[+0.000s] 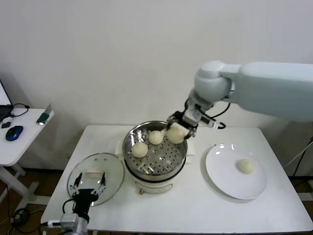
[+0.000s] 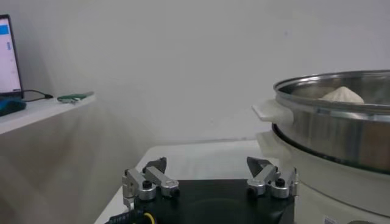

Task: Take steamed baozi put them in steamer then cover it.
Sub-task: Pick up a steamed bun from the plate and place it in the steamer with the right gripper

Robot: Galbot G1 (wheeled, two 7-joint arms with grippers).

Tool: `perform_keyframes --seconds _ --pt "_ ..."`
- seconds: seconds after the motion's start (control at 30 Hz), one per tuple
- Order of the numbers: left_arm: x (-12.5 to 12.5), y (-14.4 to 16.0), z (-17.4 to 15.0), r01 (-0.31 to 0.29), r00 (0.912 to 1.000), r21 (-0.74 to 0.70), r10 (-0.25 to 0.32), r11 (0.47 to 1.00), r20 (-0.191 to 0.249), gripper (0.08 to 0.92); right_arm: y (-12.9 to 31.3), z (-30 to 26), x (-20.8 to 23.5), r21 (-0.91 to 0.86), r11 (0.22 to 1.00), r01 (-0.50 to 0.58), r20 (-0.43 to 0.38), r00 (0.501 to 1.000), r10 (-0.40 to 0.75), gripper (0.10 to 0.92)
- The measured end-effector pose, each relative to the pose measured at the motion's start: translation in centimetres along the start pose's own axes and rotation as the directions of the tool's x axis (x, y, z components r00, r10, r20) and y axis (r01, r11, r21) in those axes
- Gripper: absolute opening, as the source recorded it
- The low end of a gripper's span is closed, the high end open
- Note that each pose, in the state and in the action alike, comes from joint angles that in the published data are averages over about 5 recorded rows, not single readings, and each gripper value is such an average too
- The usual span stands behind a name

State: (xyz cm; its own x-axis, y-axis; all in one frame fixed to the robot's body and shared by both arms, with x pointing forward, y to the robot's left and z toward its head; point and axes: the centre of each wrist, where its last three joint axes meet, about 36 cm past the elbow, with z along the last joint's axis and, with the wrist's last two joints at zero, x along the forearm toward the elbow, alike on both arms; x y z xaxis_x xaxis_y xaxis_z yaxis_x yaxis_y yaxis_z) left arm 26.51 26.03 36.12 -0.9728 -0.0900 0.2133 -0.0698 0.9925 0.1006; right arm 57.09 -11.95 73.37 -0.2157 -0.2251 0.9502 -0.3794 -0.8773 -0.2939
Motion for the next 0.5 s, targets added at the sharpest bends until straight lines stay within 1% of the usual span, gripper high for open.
perform_keyframes --seconds 0.23,0.5 --pt "0.1 -0.1 -0.1 0.002 1.0000 0.001 -0.002 1.000 0.002 0.823 -2.3 -3.9 -4.0 0.157 0.987 0.039 0.025 0.999 -0.044 0.704" --pt "0.1 0.2 -0.1 0.010 0.9999 -0.001 -0.010 1.000 0.002 0.823 -3.3 -6.0 -8.8 0.254 0.965 0.069 0.026 0.997 -0.078 0.704"
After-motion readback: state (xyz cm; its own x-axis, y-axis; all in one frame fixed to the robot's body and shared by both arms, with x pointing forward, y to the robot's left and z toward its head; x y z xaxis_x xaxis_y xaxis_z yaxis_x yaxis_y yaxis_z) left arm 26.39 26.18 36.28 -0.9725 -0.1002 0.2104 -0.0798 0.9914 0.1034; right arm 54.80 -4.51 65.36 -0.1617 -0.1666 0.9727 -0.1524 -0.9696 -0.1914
